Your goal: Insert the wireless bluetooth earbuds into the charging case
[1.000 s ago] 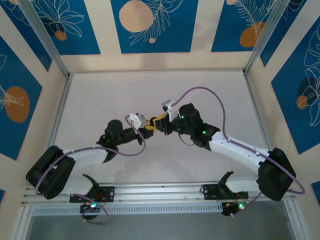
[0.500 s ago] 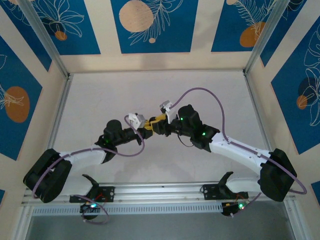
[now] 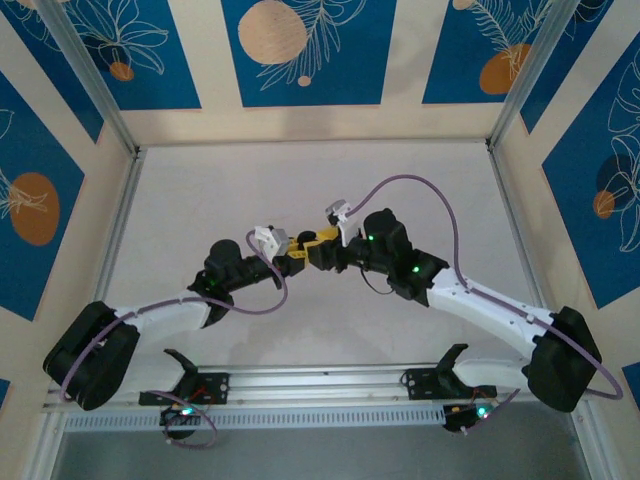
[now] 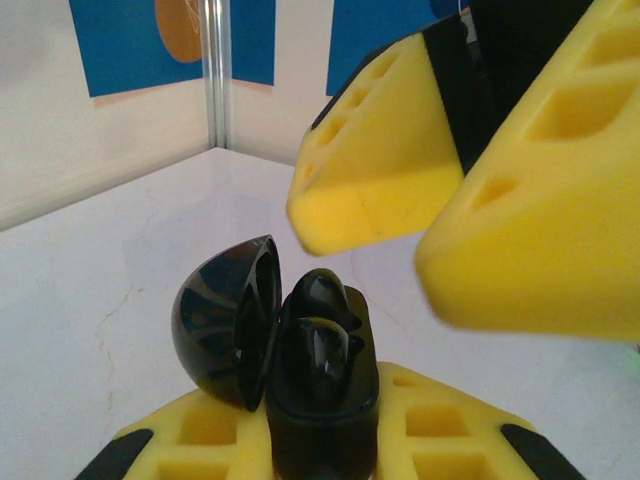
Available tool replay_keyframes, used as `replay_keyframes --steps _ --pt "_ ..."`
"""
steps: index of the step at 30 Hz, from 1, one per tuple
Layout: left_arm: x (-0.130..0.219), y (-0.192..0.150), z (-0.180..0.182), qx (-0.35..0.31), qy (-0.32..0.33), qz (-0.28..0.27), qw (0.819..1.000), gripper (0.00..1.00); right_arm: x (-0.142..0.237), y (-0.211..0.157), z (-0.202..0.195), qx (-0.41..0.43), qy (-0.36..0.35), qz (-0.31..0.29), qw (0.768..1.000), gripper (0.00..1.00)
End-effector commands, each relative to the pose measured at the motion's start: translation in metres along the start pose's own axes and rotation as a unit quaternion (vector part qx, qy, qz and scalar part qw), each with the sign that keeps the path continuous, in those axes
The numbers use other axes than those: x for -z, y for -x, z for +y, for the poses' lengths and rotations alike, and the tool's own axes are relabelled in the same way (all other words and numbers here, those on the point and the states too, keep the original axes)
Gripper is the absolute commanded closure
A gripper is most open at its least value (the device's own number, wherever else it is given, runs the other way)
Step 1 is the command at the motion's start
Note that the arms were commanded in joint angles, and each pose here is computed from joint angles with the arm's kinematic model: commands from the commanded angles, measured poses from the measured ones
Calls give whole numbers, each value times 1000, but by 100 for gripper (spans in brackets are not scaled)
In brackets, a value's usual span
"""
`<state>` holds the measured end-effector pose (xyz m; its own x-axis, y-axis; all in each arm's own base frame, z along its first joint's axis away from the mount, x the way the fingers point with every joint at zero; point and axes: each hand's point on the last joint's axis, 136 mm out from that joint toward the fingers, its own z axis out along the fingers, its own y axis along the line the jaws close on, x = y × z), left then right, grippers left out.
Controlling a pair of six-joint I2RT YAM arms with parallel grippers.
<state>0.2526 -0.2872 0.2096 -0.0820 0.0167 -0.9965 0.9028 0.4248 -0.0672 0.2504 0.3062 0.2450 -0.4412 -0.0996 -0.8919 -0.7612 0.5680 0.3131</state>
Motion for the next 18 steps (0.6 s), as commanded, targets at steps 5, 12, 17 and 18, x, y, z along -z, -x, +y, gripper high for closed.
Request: replay_keyframes --steps 5,12,17,18 --pt "3 11 -6 -33 -3 -18 999 81 17 29 18 -11 49 -29 998 47" --pt "5 9 -6 -42 -2 -9 999 81 29 34 24 -31 91 -25 995 48" --pt "8 3 -10 -55 -9 5 998 81 30 29 22 -35 93 2 995 53" --pt "8 2 -12 -59 -13 6 998 81 30 28 21 -34 93 6 995 53"
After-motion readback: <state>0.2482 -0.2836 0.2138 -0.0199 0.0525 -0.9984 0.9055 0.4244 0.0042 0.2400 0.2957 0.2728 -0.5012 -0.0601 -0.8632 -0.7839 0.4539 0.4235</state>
